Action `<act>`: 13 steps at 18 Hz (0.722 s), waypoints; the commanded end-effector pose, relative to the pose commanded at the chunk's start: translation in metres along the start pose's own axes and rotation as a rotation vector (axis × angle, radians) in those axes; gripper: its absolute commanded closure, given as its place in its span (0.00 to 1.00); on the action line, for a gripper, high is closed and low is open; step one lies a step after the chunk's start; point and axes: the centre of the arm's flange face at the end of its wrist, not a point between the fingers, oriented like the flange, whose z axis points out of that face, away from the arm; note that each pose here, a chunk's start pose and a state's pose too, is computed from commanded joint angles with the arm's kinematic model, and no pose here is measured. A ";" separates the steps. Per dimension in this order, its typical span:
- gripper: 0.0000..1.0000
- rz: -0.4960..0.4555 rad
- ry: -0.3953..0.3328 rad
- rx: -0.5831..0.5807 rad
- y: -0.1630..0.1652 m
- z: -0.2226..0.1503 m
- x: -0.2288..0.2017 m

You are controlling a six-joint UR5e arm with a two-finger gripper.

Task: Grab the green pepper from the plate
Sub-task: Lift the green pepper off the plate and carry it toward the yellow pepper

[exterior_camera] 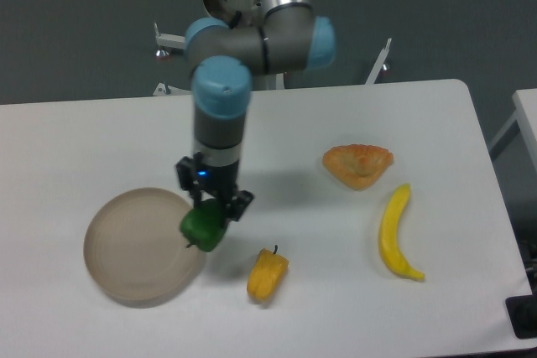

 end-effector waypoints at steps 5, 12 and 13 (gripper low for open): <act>0.76 0.048 -0.033 -0.055 0.012 -0.002 -0.027; 0.76 0.056 -0.037 -0.061 0.029 -0.004 -0.041; 0.76 0.060 -0.038 -0.060 0.029 -0.005 -0.041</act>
